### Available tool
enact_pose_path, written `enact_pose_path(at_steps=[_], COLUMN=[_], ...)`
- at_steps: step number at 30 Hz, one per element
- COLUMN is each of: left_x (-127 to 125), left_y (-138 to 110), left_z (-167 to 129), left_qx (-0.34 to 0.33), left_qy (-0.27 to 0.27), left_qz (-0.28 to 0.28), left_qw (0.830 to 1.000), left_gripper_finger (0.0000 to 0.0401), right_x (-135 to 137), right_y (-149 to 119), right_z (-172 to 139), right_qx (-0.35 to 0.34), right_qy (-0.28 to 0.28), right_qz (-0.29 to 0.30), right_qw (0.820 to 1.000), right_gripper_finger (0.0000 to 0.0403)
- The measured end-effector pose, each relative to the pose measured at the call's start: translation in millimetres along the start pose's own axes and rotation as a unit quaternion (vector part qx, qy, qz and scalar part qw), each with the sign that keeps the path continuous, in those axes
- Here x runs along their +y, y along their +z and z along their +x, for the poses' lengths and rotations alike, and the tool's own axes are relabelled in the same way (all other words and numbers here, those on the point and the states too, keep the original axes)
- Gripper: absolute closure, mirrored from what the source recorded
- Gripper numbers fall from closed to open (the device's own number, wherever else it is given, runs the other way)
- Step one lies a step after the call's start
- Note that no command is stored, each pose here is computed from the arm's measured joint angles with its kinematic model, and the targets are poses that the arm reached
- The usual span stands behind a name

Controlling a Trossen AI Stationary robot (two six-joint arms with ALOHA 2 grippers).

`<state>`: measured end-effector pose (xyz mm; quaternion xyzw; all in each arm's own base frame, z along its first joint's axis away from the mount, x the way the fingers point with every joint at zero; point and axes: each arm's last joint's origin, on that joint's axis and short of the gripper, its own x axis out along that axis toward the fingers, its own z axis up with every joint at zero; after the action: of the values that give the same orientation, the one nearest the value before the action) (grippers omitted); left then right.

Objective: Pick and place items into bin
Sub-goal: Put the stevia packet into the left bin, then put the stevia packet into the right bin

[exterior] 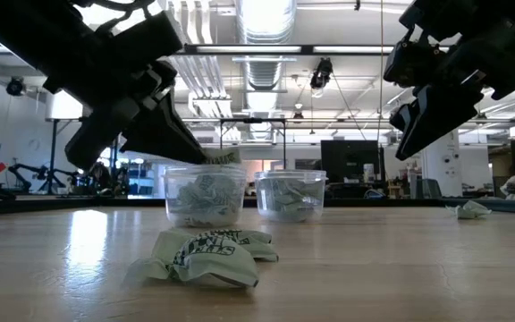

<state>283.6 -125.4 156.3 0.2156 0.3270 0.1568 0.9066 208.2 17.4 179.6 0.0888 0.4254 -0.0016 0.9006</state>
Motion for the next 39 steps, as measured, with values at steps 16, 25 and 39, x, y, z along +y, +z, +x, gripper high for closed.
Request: enact_pose_path(at_steps=[16,25,39], left_x=[6.1,9.7,-11.9], left_y=[-3.2,9.6,23.3], left_z=[-5.5,-16.3,-62.7], left_qx=[0.018,-0.008,-0.091], left_qy=[0.023,0.015,-0.075], left_qz=[-0.026,-0.049,-0.066], left_qw=[0.999,0.999,0.991], left_gripper_finger=[0.0324,0.0305,0.0305], right_x=[0.3,-0.3,-7.4], right_y=[1.2,-1.4,-21.9], right_z=[0.0,-0.1,-3.4], right_qx=[-0.006,0.007,0.104], right_qy=[0.002,-0.001,-0.077], right_qz=[-0.007,0.005,0.077], right_qw=[1.000,1.000,0.989], right_gripper_finger=[0.0334,0.0323,0.0302])
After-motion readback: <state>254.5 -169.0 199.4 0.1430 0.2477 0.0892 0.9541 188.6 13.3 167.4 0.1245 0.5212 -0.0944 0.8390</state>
